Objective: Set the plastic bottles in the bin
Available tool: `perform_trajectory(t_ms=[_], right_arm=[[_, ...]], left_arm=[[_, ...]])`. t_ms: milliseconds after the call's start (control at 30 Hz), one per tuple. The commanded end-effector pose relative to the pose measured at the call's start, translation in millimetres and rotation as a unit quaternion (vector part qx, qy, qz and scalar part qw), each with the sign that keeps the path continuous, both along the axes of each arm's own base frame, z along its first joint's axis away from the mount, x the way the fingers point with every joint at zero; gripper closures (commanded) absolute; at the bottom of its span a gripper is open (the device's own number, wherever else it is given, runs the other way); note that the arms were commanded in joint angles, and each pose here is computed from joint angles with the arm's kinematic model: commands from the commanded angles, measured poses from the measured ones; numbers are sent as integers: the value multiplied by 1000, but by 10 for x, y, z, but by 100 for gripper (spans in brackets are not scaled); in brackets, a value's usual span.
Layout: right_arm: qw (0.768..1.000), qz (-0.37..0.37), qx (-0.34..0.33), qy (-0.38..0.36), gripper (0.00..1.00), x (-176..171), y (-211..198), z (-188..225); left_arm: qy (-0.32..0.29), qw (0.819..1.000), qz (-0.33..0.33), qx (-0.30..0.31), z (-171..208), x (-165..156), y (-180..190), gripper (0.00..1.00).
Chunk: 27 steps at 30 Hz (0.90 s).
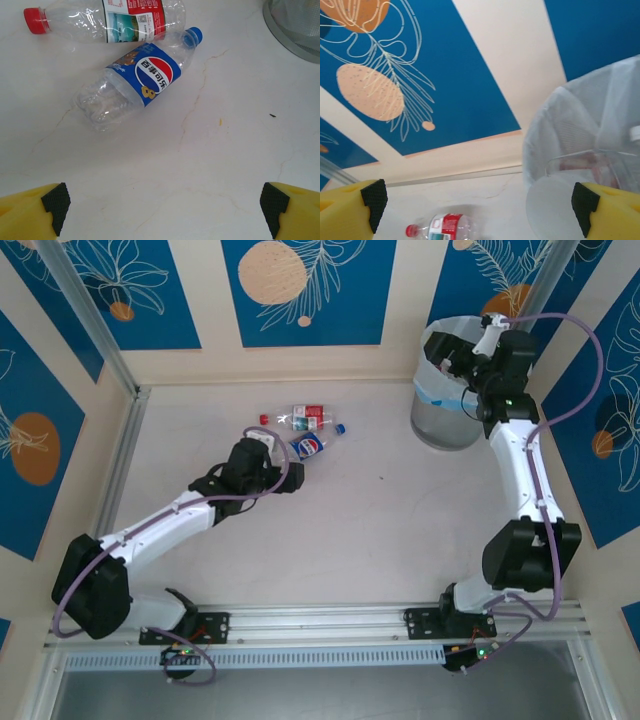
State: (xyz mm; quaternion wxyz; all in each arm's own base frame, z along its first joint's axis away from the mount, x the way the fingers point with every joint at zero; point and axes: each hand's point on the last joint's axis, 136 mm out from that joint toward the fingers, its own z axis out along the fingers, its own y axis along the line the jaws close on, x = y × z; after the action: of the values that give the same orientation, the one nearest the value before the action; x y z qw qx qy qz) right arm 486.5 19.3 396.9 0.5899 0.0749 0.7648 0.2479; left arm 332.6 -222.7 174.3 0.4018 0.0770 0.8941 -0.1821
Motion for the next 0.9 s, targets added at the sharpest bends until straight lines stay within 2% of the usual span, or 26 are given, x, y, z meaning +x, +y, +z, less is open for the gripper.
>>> perform_trajectory(t_ms=[0, 100, 200, 300, 433, 633, 733, 800, 867], right_arm=[[999, 15, 27, 27, 0, 82, 17, -80], [998, -9, 39, 45, 0, 206, -122, -243], [995, -1, 60, 78, 0, 342, -178, -410], [994, -16, 53, 92, 0, 447, -225, -495], [990, -111, -50, 66, 1, 506, -393, -437], [979, -84, -184, 36, 1, 592, -76, -419], [958, -135, -250, 42, 1, 689, -139, -442], [947, -172, -264, 57, 1, 735, -262, -456], [950, -190, -239, 70, 3, 730, -371, -454]], left_arm=[[-1, 1000, 14, 4, 44, 67, 32, 1], [-1, 1000, 13, 7, 34, 72, 34, 1], [1, 1000, 12, 10, 18, 84, 30, 1], [5, 1000, 11, 13, -3, 94, 21, 1], [7, 1000, 11, 13, -18, 113, 11, 1], [14, 1000, 6, 11, -59, 138, -41, 1], [19, 1000, 3, 11, -76, 146, -63, 1], [20, 1000, 2, 10, -79, 143, -71, 1], [22, 1000, 2, 11, -89, 138, -63, 1]])
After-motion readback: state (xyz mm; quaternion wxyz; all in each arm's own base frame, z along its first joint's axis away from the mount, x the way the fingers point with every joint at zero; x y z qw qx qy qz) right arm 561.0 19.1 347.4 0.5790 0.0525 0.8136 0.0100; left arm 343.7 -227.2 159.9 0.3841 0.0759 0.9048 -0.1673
